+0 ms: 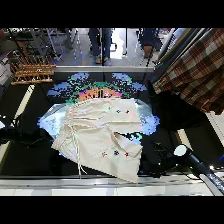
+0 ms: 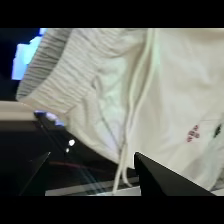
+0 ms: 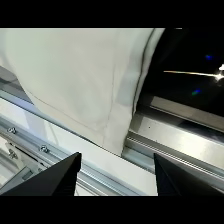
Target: Fold the clothes and pants, and hang the long-sleeved shirts on hangers.
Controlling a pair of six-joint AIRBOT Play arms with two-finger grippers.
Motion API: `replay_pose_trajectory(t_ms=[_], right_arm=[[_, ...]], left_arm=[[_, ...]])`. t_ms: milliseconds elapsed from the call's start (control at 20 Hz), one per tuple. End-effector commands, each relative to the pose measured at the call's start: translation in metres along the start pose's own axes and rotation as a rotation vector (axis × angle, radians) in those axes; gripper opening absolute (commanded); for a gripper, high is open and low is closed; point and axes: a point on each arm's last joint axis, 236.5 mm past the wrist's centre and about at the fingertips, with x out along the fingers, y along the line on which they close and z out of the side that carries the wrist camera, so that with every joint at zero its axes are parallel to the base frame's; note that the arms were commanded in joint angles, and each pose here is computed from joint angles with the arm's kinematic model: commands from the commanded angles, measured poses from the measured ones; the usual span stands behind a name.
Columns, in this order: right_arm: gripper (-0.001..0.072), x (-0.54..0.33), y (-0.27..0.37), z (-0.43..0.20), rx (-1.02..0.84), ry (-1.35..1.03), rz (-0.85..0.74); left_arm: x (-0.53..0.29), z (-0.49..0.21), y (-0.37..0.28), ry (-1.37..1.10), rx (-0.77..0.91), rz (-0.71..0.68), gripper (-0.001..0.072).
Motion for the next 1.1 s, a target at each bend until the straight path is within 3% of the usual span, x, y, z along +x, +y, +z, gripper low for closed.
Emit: replay_pose_trajectory(t_ms=[0, 100, 300, 550, 600, 650, 700, 900, 1050], right_arm=[[0.0539, 0.003, -0.007, 0.008, 0.013, -0.050, -0.020], [0.0539, 0.003, -0.012, 0.004, 0.006, -0.035, -0.041], [0.0515, 0.004, -0.008, 0.010, 0.007, -0.060, -0.023], [0.0497, 0.034, -0.009, 0.017, -0.014, -0.024, -0.027], [0.0406, 0.039, -0.011, 0.016, -0.025, -0.006, -0.028], [0.0155, 0.042, -0.012, 0.018, -0.048, -0.008, -0.023], [0.0012, 0.039, -0.015, 0.028, -0.065, -0.039, -0.042], [0.0012, -0.038, -0.056, 0.124, -0.073, -0.339, -0.294], [0.0012, -0.116, -0.066, 0.187, -0.044, -0.591, -0.359]], left_arm=[[-0.031, 0.006, -0.059, -0.137, 0.082, -0.122, 0.0554], [-0.037, 0.003, -0.077, -0.191, 0.138, -0.088, 0.0541], [0.006, -0.010, -0.068, -0.077, 0.115, 0.047, 0.0540], [0.060, -0.004, -0.062, 0.008, 0.055, 0.059, 0.0510], [0.067, -0.005, -0.057, 0.029, 0.044, 0.066, 0.0510], [0.072, -0.005, -0.053, 0.044, 0.032, 0.071, 0.0510], [0.075, -0.005, -0.050, 0.052, 0.024, 0.074, 0.0510], [0.078, 0.007, -0.051, 0.005, -0.005, 0.065, 0.0510], [0.093, 0.005, -0.052, 0.039, -0.052, 0.041, 0.0510]])
